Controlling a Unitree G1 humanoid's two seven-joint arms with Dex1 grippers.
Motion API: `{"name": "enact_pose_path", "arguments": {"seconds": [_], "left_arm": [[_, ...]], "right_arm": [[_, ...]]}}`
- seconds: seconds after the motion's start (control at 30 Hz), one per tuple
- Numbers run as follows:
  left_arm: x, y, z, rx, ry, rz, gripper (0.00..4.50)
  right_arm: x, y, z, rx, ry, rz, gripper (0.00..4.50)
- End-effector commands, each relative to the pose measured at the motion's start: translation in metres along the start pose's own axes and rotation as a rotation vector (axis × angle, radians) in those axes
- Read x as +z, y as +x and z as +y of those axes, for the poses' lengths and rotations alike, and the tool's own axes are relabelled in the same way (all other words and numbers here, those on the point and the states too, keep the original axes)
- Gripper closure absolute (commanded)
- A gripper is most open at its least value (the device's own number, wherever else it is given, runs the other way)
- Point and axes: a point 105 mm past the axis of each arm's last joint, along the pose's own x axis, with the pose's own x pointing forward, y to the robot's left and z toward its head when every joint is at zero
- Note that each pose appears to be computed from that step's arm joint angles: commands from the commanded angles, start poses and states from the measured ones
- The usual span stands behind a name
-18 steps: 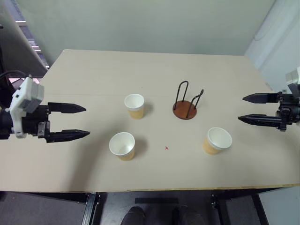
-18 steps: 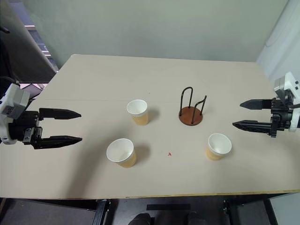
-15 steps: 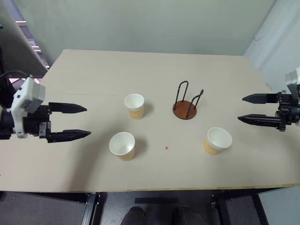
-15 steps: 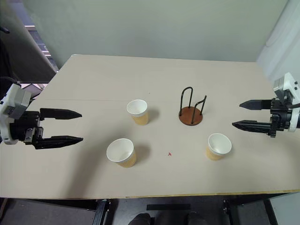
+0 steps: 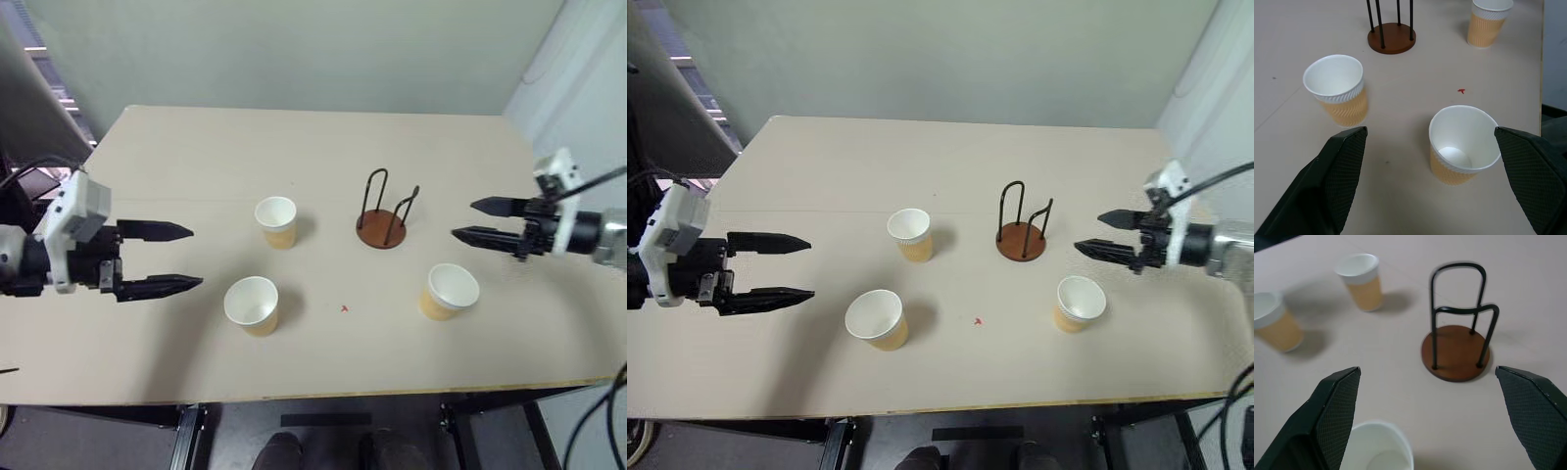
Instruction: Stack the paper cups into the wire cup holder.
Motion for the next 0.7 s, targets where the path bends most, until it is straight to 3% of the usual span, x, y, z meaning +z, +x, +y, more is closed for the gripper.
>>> {"name": "enact_pose_path", "arguments": {"seconds": [0.03,0.5,0.7], "left_arm": [[0.009,0.002,-0.003,-0.002,0.035,-0.013,0.04],[0.006,0.014,-0.007,0.005,0.024,-0.021,0.04],[0.019,0.015,-0.011,-0.014,0.050,-0.060,0.04]], "right_arm": [[0.013,0.009,0.003,-0.032,-0.004,-0.023,0.00],[-0.001,0.058,0.005,-0.035,0.070,-0.034,0.00],[0.000,0.076,-0.004,-0.057,0.070,-0.051,0.00]]}}
